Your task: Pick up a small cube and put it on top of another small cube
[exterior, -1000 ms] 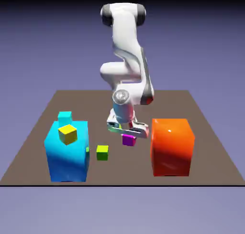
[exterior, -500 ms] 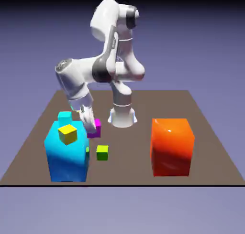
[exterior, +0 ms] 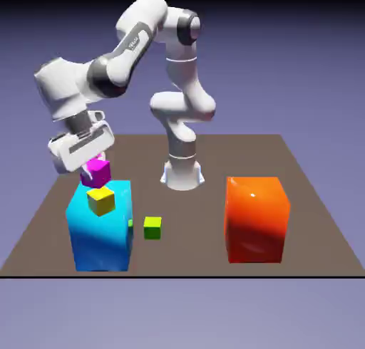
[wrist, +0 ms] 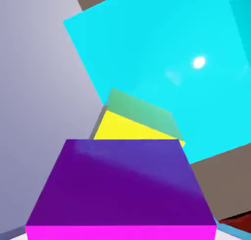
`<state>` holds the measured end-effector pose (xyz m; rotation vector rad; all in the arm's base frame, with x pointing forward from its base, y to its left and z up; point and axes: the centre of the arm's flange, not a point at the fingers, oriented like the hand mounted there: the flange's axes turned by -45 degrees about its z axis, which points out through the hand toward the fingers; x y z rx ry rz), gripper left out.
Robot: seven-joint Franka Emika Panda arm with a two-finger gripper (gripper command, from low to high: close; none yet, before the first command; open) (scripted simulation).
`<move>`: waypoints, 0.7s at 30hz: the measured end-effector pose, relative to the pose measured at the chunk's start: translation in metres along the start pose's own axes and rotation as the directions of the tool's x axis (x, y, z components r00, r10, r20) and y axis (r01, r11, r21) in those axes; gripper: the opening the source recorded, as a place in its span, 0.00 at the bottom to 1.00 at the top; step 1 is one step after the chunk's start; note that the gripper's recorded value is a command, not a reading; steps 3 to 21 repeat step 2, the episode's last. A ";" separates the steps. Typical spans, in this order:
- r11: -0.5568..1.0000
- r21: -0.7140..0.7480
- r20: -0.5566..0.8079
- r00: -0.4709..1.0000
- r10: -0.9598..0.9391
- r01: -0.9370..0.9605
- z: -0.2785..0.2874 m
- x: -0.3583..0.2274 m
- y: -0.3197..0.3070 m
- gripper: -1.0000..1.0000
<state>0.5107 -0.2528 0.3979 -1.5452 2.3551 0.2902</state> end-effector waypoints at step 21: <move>1.000 0.002 0.001 1.000 0.003 -0.003 -0.020 0.000 -0.001 1.00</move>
